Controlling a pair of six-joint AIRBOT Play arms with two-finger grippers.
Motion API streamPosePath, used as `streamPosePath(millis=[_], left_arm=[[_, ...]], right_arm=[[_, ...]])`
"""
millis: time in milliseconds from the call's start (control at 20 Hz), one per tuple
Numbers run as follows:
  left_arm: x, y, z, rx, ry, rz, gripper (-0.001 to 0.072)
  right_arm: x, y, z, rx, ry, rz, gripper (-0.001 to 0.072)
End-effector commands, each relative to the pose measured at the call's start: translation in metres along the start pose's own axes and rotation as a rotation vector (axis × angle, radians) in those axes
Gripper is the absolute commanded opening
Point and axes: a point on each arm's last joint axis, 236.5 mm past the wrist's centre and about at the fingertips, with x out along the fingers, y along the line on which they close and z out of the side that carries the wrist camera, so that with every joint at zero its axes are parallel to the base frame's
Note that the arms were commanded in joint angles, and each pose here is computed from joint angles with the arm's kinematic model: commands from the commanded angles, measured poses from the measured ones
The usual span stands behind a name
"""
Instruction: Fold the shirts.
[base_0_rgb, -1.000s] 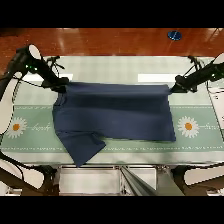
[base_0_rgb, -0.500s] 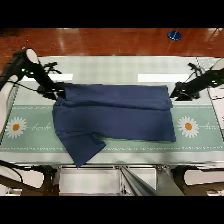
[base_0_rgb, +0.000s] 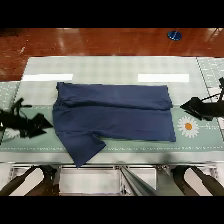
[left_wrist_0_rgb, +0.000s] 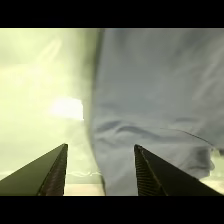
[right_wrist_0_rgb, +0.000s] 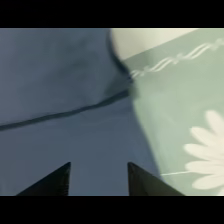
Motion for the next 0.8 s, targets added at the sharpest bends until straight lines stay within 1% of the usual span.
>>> streamPosePath(millis=[0, 100, 150, 200, 300, 400, 500, 550, 600, 650, 750], left_arm=[[0.035, 0.004, -0.043, -0.091, 0.006, -0.102, 0.0507], [0.044, 0.0, -0.042, -0.109, -0.003, -0.1, 0.0507], [0.045, -0.01, -0.037, -0.107, -0.022, -0.131, 0.0507], [0.047, -0.018, -0.037, -0.097, -0.019, -0.148, 0.0506], [0.057, -0.022, -0.048, -0.036, 0.028, -0.128, 0.0506], [0.07, -0.027, -0.06, 0.0, 0.092, -0.113, 0.0505], [0.08, -0.034, -0.073, 0.033, 0.152, -0.106, 0.0504], [0.084, -0.035, -0.079, 0.055, 0.173, -0.096, 0.0432], [0.085, -0.036, -0.079, 0.074, 0.177, -0.095, 0.0177], [0.085, -0.036, -0.079, 0.082, 0.174, -0.098, 0.0025], [0.082, -0.039, -0.075, 0.097, 0.167, -0.101, 0.0019]], right_arm=[[0.001, 0.017, -0.015, 0.041, -0.031, 0.098, 0.0422], [-0.001, 0.019, -0.014, 0.057, -0.033, 0.113, 0.0422], [-0.005, 0.02, -0.015, 0.074, -0.024, 0.126, 0.0422], [-0.011, 0.015, -0.013, 0.095, -0.023, 0.127, 0.0422], [-0.028, -0.007, -0.004, 0.157, -0.052, 0.101, 0.0422], [-0.041, -0.047, -0.005, 0.266, -0.072, 0.022, 0.0422], [-0.039, -0.081, -0.031, 0.321, -0.003, -0.083, 0.0422], [-0.03, -0.089, -0.049, 0.35, 0.044, -0.111, 0.0422], [-0.02, -0.09, -0.067, 0.372, 0.095, -0.102, 0.0422], [-0.012, -0.09, -0.084, 0.394, 0.145, -0.092, 0.0422], [0.003, -0.089, -0.117, 0.42, 0.243, -0.084, 0.0422]])
